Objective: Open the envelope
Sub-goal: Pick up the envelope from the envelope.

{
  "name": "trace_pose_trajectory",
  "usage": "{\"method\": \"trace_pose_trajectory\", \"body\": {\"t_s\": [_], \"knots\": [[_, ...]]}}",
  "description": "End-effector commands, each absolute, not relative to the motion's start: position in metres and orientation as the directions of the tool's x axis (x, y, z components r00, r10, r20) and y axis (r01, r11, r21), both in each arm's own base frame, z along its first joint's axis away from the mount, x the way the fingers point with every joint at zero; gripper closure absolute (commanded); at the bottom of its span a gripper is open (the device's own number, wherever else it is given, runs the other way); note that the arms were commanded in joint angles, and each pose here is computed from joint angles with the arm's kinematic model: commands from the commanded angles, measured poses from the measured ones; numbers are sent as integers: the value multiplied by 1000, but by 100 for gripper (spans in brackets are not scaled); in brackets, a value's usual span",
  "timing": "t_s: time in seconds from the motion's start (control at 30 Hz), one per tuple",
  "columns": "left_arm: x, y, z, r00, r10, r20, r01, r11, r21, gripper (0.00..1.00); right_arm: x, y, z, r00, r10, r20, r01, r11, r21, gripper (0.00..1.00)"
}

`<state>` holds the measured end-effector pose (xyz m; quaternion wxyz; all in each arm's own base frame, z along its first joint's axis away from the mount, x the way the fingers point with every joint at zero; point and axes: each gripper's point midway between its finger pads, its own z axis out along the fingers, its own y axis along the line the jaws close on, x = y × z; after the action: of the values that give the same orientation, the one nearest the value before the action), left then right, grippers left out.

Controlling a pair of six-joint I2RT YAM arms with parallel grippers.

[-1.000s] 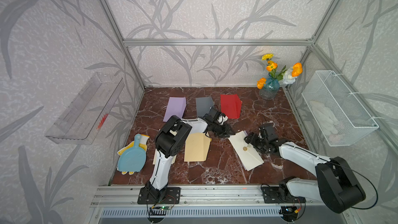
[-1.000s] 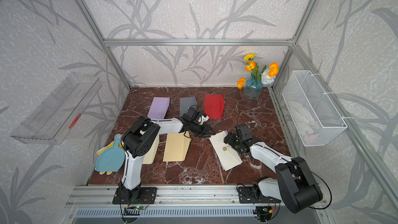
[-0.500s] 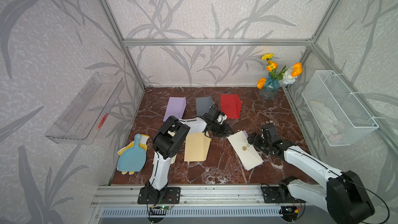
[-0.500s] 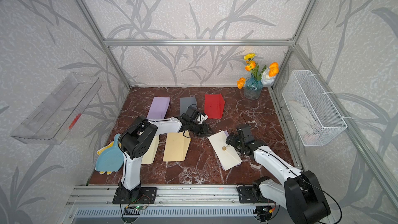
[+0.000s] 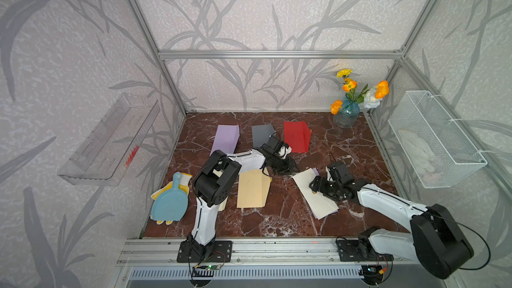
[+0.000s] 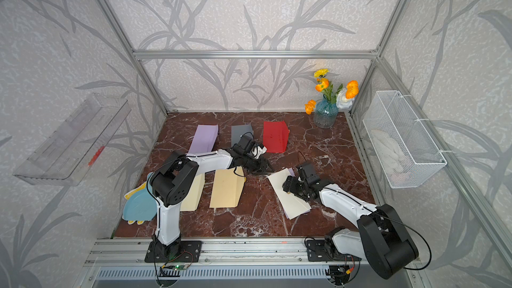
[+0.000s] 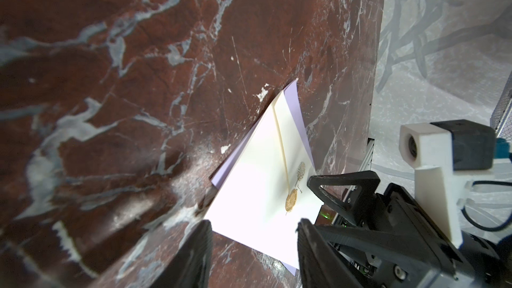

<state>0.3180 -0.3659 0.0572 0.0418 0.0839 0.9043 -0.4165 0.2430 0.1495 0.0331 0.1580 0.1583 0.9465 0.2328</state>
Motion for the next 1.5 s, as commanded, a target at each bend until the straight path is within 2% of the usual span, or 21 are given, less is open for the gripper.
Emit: {"method": "trace_pose_trajectory", "body": {"t_s": [0.0,0.23,0.5,0.87,1.3,1.47], "knots": [[309,-356,58,-986,109,-124,165,653,-739,50,242,153,24,-905,371,-209,228,838,496,21],[291,-348,45,-992,109,-62,119,663,-739,50,241,157,8,-908,387,-164,260,823,505,21],[286,-350,31,-996,83,-19,69,651,-756,50,240,155,6,-906,390,-164,265,826,498,21],[307,-370,37,-998,40,-53,66,587,-807,50,237,156,4,-906,396,-153,272,819,506,21],[324,-391,73,-990,14,-139,129,472,-872,50,237,161,-7,-910,397,-123,282,807,519,22],[320,-381,66,-990,19,-140,128,540,-832,50,237,159,-8,-908,400,-127,285,809,515,22]]}}
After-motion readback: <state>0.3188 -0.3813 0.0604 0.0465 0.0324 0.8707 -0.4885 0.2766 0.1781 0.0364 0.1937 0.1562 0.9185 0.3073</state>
